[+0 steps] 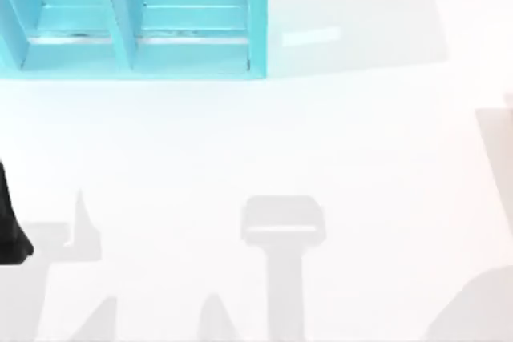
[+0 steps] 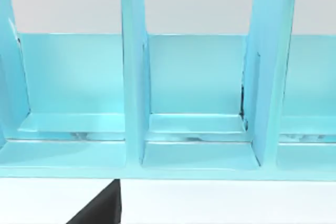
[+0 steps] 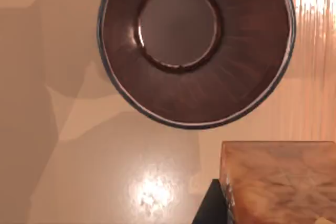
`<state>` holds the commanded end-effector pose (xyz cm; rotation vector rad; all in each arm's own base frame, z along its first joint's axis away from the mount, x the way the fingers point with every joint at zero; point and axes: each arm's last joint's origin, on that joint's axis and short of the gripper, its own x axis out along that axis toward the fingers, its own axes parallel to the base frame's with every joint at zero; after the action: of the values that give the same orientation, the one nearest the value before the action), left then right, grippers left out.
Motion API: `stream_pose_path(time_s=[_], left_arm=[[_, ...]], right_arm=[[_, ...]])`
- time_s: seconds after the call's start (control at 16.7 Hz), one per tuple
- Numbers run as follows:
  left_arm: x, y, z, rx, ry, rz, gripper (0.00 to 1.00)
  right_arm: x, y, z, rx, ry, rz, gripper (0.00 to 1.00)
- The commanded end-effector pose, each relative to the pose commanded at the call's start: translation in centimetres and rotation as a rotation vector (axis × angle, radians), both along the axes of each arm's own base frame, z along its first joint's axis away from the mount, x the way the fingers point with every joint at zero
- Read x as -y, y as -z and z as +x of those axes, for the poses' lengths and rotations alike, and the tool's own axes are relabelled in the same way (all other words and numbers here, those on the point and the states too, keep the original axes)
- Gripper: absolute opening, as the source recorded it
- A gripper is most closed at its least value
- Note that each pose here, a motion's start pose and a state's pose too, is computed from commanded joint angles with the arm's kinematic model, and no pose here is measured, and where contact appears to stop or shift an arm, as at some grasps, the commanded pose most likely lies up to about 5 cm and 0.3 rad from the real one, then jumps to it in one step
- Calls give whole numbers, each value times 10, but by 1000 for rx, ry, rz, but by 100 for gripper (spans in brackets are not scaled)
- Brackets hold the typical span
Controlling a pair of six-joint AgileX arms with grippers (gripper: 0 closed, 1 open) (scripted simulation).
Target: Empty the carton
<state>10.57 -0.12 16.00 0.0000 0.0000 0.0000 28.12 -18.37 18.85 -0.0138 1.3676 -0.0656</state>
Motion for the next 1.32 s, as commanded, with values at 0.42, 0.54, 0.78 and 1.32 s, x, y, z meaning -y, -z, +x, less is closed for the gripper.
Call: stream_pose_path(time_s=[0.42, 0.54, 0.78, 1.32], left_arm=[[0, 0, 0, 0, 0, 0, 100], [0, 0, 0, 0, 0, 0, 100], [0, 0, 0, 0, 0, 0, 100], [0, 0, 0, 0, 0, 0, 100]], right_arm=[[2, -69, 0, 32, -33, -76, 0], [-7, -75, -10, -54, -27, -39, 0], [-20, -75, -24, -186, -20, 37, 0], [-30, -68, -6, -177, -11, 54, 0]])
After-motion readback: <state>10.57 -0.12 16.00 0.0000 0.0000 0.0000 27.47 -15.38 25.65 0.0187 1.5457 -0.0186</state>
